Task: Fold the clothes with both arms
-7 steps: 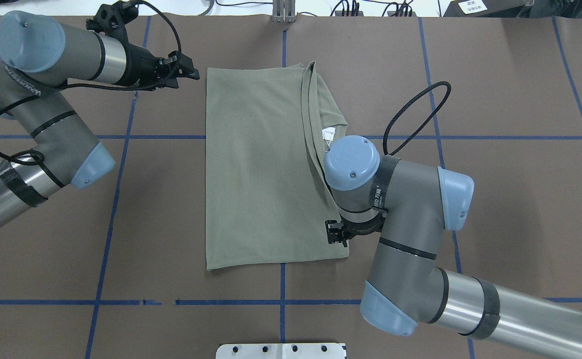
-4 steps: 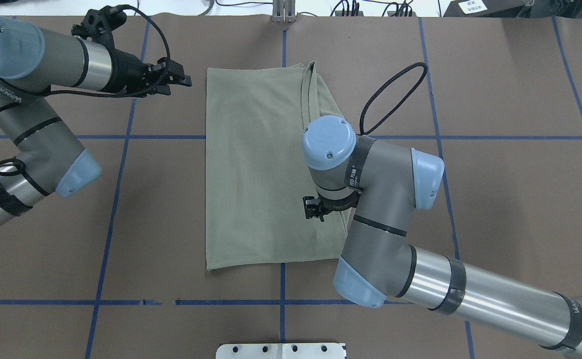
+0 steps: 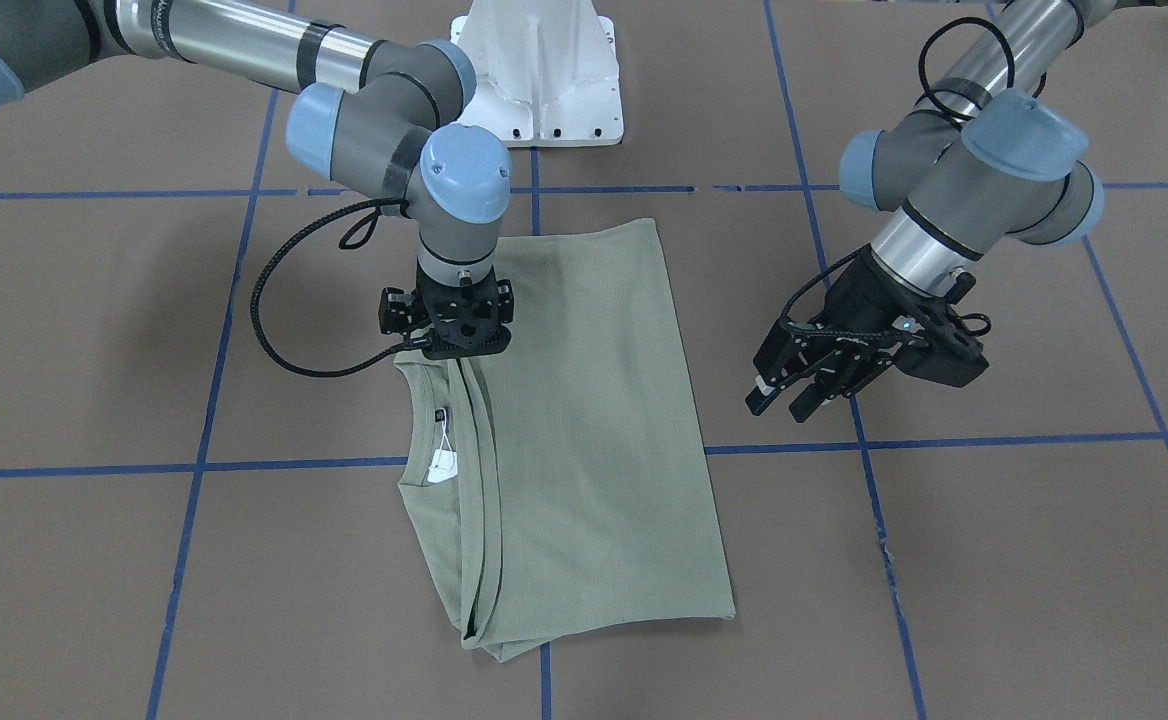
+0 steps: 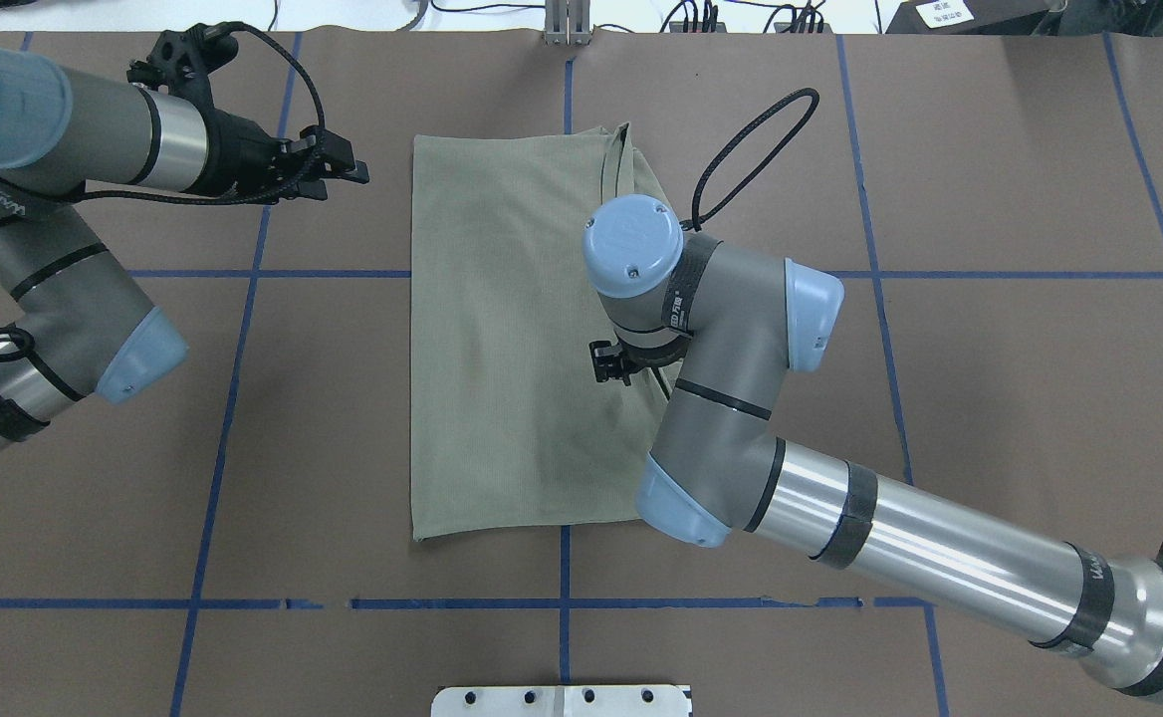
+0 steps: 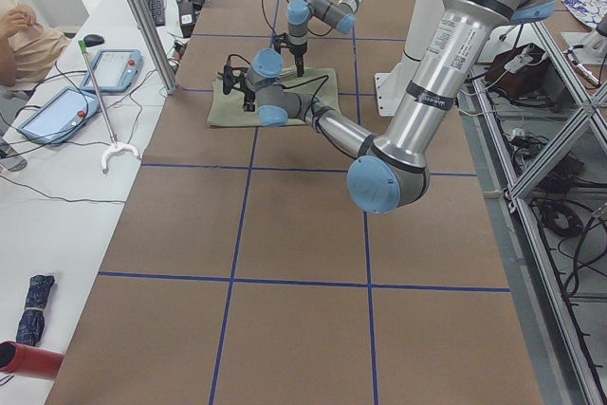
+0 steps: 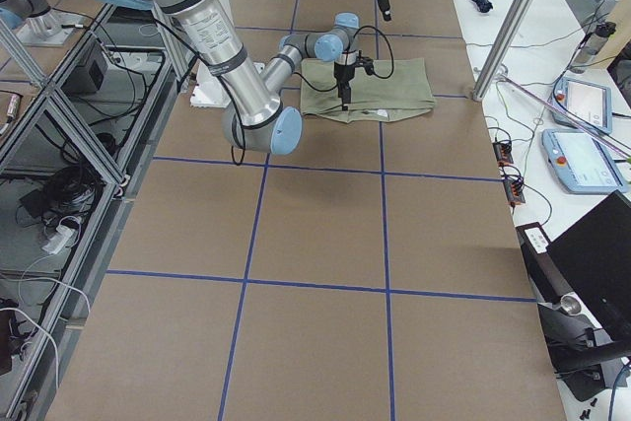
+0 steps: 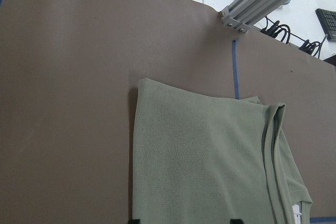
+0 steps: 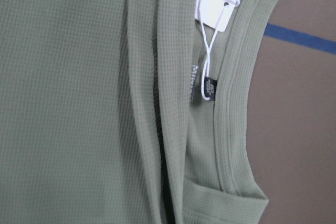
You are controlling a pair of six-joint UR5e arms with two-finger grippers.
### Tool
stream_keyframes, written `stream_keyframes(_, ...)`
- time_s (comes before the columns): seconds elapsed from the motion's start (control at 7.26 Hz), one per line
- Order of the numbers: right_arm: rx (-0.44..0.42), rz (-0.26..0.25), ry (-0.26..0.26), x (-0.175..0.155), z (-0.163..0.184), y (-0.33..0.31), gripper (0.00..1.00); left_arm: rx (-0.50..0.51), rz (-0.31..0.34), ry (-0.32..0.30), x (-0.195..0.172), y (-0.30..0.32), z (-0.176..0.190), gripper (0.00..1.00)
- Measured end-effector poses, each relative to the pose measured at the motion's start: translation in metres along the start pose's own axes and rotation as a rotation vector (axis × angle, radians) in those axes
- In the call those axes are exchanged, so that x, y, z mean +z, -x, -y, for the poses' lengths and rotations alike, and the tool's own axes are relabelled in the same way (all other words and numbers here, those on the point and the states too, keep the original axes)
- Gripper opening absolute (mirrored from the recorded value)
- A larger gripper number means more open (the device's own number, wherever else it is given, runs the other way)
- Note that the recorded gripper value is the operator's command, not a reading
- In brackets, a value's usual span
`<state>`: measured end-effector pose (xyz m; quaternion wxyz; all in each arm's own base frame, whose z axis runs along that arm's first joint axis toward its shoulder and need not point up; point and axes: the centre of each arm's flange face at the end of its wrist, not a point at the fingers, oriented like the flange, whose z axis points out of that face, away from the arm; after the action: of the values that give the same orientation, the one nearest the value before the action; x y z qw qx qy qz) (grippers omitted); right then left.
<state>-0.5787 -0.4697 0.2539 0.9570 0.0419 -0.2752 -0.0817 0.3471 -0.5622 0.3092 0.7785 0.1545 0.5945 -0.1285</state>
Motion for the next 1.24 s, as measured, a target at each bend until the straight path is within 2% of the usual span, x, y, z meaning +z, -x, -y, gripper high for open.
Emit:
stream_keyframes(0.28,-0.028,-0.035,0.001,0.013,0.029,-0.032,1.00,0.000,0.001,-0.001,-0.001,0.001,0.000,0.64)
stream_keyframes(0.55,-0.079,-0.091,0.021,0.034,0.050,-0.097,1.00,-0.001,0.002,-0.001,-0.001,0.001,0.001,0.64)
stream_keyframes(0.69,-0.089,-0.101,0.026,0.027,0.064,-0.123,1.00,-0.002,0.001,0.001,-0.001,0.001,0.002,0.64)
stream_keyframes(0.96,-0.063,-0.072,-0.003,-0.004,0.084,-0.117,1.00,-0.001,-0.001,0.007,-0.002,0.000,0.002,0.64)
stream_keyframes(1.24,0.087,-0.009,-0.055,-0.020,0.076,-0.082,1.00,0.000,-0.003,0.007,-0.002,-0.001,0.002,0.64)
